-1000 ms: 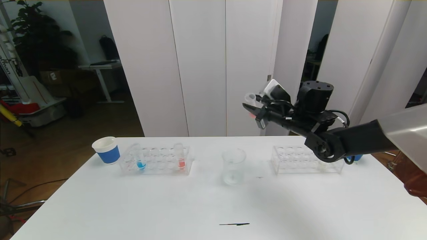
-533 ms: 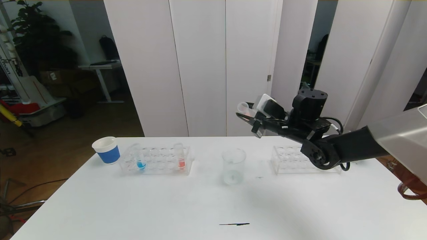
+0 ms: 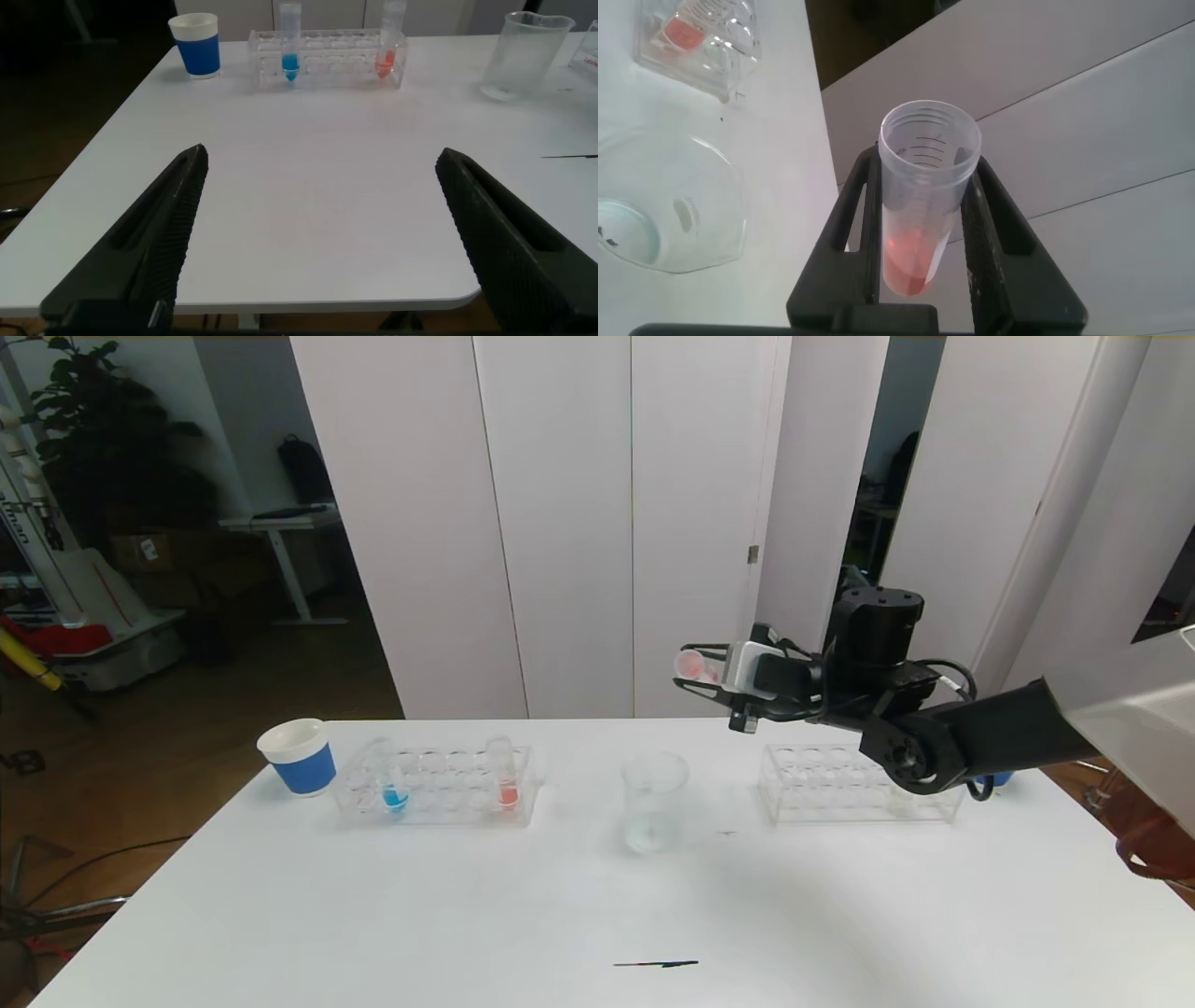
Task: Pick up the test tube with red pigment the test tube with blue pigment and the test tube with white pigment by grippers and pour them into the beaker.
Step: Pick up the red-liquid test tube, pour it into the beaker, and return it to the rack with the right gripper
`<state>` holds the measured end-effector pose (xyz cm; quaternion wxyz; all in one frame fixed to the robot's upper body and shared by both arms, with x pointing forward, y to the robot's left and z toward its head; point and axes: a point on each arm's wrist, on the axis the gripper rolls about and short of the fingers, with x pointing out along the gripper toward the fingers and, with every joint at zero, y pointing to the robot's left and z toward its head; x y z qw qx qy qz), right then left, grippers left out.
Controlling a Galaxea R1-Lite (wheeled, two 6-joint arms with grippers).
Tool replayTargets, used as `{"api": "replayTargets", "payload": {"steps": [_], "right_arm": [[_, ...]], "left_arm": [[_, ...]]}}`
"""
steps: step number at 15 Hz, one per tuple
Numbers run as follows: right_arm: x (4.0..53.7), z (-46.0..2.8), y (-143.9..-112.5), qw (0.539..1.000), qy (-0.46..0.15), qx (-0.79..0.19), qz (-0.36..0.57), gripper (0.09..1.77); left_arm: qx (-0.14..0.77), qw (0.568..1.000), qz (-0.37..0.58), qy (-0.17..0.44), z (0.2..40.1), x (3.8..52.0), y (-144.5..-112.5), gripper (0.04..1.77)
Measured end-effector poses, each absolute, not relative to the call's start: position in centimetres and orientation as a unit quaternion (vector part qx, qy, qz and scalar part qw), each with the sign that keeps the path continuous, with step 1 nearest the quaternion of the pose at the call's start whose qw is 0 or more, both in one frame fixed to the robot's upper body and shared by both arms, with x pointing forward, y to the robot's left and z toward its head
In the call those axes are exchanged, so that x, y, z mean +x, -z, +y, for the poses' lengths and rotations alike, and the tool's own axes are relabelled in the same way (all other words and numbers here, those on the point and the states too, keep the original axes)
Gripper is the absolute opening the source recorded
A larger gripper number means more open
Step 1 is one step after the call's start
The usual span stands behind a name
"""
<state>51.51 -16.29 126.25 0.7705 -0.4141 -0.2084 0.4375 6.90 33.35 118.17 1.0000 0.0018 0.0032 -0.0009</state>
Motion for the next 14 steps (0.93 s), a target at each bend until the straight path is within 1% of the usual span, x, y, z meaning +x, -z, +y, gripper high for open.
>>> {"api": "replayTargets", "payload": {"steps": [6,10,12,14], "right_arm": [[52.2,-16.2,-127.0,0.723,-0.434,-0.478,-0.245,0.59],[52.4,-15.8,-126.4,0.687,-0.415,-0.527,-0.279,0.59],[52.7,-15.7,-126.4,0.679,-0.397,-0.535,-0.307,0.59],[52.9,-15.7,-125.8,0.664,-0.394,-0.55,-0.318,0.59]], "left_arm": [[0.002,1.0,0.003,0.001,33.4,6.9,-118.2,1.74],[0.002,1.0,0.003,0.001,33.4,6.9,-118.2,1.74],[0.002,1.0,0.003,0.001,33.4,6.9,-118.2,1.74],[0.002,1.0,0.003,0.001,33.4,6.9,-118.2,1.74]]}}
